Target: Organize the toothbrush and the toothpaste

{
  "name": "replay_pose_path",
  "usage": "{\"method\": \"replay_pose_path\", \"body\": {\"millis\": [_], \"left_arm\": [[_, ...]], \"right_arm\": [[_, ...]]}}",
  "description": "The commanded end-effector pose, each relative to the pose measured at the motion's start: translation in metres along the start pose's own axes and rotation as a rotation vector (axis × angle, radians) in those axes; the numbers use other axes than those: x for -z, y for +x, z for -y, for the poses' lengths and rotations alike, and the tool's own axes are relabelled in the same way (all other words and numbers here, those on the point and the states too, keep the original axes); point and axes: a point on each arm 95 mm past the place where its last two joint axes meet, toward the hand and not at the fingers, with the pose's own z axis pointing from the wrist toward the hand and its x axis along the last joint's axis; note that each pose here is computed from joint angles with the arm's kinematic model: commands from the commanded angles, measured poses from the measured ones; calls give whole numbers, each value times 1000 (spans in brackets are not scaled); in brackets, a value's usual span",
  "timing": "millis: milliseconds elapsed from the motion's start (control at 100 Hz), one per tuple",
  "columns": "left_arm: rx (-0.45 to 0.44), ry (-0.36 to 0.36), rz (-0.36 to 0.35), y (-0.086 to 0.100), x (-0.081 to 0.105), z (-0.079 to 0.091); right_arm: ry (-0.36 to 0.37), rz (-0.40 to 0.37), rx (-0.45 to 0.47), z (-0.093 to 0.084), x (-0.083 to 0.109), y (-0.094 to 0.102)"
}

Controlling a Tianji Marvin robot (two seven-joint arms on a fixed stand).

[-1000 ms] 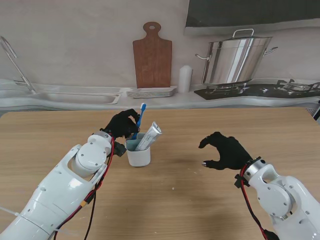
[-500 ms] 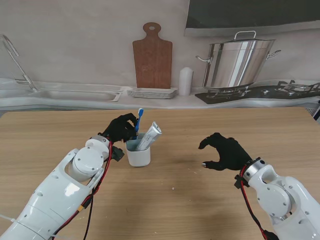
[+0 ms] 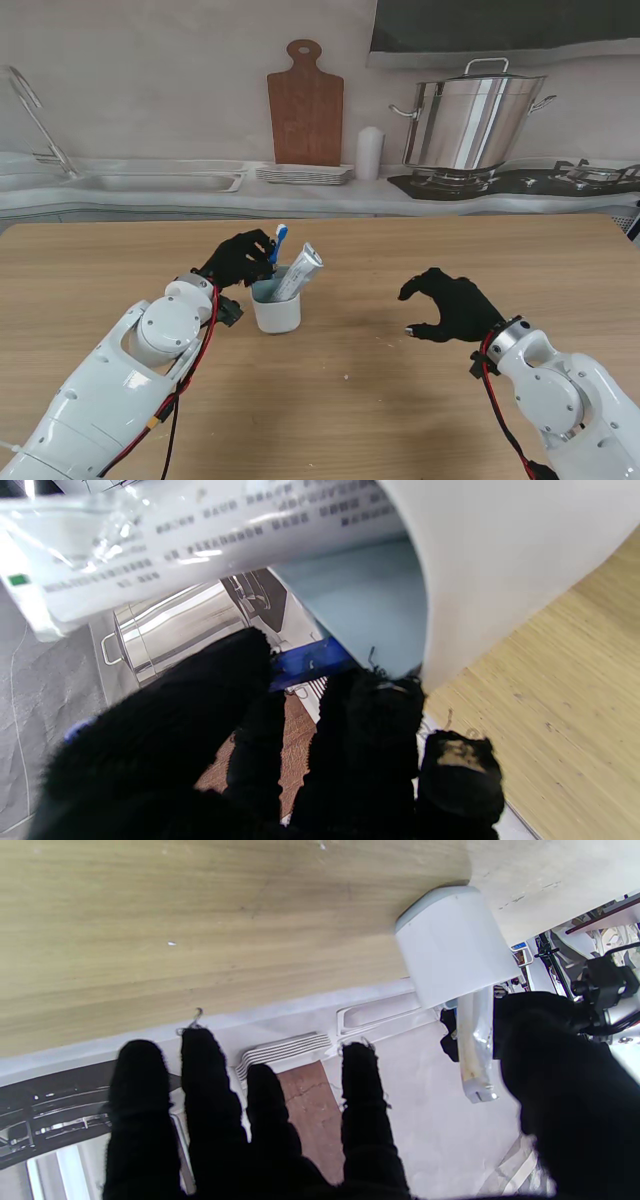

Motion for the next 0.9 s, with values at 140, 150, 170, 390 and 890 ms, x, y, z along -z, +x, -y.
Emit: {"method": "replay_pose_path", "body": {"millis": [140, 150, 170, 390, 890], "left_arm": [[-15, -14, 6, -5, 7, -1], [-15, -14, 6, -5, 7, -1], [-15, -14, 6, -5, 8, -1], [-9, -11, -2, -5, 9, -1], [6, -10, -32, 1, 6, -4]], "right_arm": [[25, 0, 0, 5, 1, 0], [26, 0, 0, 5, 1, 0], [26, -1, 0, 5, 1, 0], [32, -1, -3, 6, 1, 0], [36, 2, -5, 8, 2, -1]]}}
